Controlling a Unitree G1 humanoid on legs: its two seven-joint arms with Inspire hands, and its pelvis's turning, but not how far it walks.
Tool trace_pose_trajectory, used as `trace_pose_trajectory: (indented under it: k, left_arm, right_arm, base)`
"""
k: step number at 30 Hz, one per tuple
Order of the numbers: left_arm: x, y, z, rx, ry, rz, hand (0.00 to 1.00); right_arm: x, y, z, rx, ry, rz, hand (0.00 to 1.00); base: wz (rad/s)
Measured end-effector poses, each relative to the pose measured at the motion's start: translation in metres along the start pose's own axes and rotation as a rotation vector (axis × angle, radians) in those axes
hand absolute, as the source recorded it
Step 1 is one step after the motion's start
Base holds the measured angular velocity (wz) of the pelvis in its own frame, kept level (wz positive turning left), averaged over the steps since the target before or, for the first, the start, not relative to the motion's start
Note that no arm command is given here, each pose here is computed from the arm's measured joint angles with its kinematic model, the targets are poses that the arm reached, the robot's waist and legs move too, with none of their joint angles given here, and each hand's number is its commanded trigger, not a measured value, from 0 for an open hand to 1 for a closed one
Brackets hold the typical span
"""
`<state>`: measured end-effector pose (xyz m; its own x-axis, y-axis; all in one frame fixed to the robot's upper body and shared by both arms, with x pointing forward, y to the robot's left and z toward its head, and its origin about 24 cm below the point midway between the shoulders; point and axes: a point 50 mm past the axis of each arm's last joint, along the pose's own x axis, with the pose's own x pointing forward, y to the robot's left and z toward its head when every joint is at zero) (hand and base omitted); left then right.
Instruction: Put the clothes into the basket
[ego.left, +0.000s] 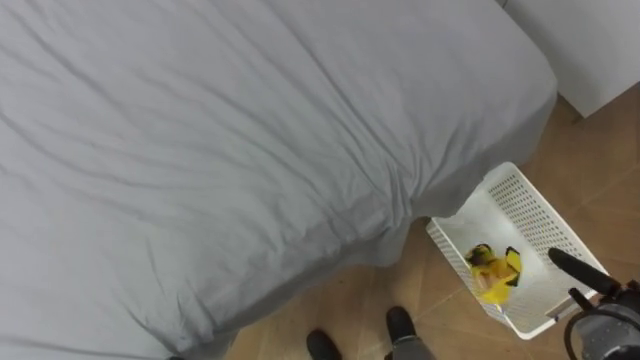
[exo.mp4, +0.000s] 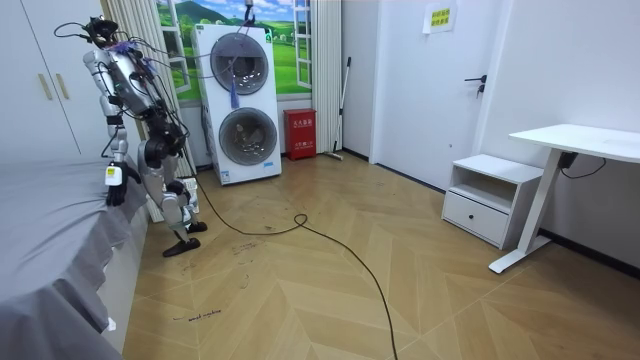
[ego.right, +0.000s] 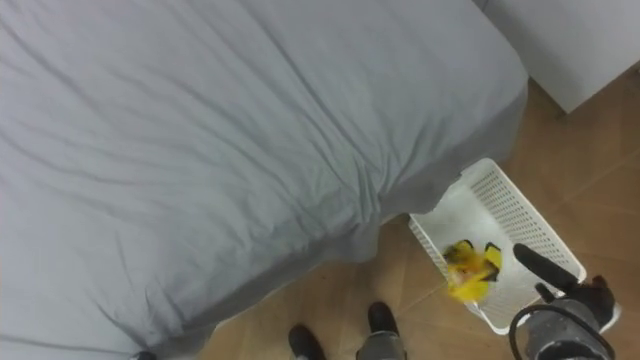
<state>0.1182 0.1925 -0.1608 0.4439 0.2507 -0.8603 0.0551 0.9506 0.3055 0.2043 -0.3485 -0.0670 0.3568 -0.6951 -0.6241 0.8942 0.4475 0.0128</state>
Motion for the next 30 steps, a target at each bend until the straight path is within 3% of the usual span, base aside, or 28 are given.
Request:
trace_pose_trajectory:
  k: [11,19,25,30]
  left_arm:
    - [-0.001,0.001,-0.004,0.0,-0.007,0.0,0.0]
    - [-0.005,-0.003,-0.017,0.001,0.01,-0.046,0.0]
    - [-0.009,0.0,-0.031,-0.014,0.018,-0.046,0.0]
    - [-0.013,0.007,-0.043,-0.034,0.025,-0.014,0.0]
  right_arm:
    - [0.0,-0.001,-0.002,-0.006,0.004,0.007,0.0]
    - [0.001,-0.029,-0.022,-0.087,0.04,-0.003,0.0]
    - [-0.008,-0.075,-0.067,-0.153,0.158,-0.046,0.0]
    - [-0.036,-0.104,-0.13,-0.124,0.355,-0.068,0.0]
  base:
    - [0.0]
    - [0.01]
    - [0.29]
    - [0.5]
